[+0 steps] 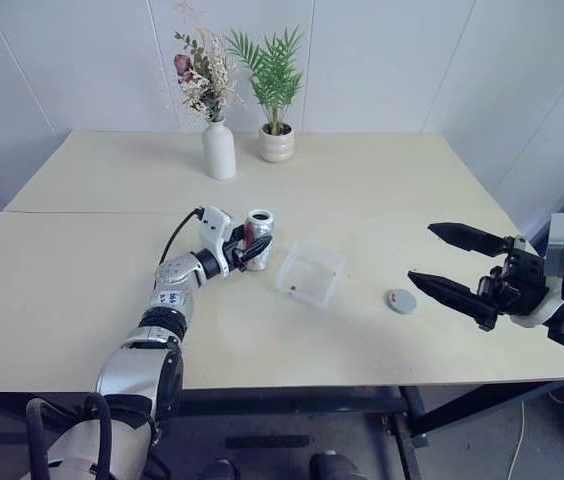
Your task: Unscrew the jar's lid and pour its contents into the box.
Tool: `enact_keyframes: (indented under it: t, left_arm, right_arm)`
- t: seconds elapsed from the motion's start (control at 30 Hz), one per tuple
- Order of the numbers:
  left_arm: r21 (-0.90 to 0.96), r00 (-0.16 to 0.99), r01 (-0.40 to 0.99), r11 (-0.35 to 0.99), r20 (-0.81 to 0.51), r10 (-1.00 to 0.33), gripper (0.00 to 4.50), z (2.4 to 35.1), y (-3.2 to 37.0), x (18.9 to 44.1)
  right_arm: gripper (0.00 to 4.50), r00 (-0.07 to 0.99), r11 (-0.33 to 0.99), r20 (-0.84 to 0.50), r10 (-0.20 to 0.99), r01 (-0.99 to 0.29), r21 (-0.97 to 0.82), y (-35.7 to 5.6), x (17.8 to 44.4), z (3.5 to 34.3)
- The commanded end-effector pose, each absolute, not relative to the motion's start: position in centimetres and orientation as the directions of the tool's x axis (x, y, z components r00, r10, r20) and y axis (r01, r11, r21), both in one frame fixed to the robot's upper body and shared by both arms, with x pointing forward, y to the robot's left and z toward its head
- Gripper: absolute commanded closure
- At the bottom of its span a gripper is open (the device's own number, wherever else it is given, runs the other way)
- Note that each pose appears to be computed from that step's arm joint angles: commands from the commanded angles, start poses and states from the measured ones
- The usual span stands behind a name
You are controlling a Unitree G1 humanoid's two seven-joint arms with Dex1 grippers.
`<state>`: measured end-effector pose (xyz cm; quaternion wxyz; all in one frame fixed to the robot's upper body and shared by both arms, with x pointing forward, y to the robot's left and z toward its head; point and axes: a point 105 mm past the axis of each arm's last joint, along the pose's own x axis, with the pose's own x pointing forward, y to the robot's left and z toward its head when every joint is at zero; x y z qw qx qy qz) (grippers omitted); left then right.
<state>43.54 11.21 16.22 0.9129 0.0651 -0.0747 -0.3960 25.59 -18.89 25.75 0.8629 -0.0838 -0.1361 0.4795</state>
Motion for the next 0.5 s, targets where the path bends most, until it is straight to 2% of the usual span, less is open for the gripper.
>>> enact_keyframes:
  t: [0.03,0.13,0.37,0.4,0.5]
  left_arm:
    - [0.254,0.655,0.714,0.653,0.087,-0.750,2.22,16.8,11.5,43.2]
    - [0.232,0.672,0.700,0.676,0.105,-0.733,2.22,17.0,11.9,43.4]
    - [0.251,0.649,0.717,0.651,0.101,-0.754,0.18,17.3,12.4,43.0]
    - [0.258,0.638,0.725,0.639,0.098,-0.764,0.05,17.3,12.4,42.9]
    - [0.280,0.609,0.746,0.604,0.078,-0.789,0.05,17.5,12.7,42.5]
  right_arm:
    - [0.02,0.492,0.516,0.159,0.856,-0.798,-0.311,-18.8,25.2,26.4]
    - [0.02,0.491,0.515,0.159,0.857,-0.799,-0.311,-18.8,25.3,26.4]
    - [0.00,0.487,0.510,0.153,0.860,-0.800,-0.317,-18.8,25.5,26.5]
    - [0.00,0.487,0.510,0.153,0.860,-0.800,-0.317,-18.8,25.5,26.5]
    - [0.00,0.483,0.505,0.151,0.862,-0.801,-0.321,-18.8,25.6,26.6]
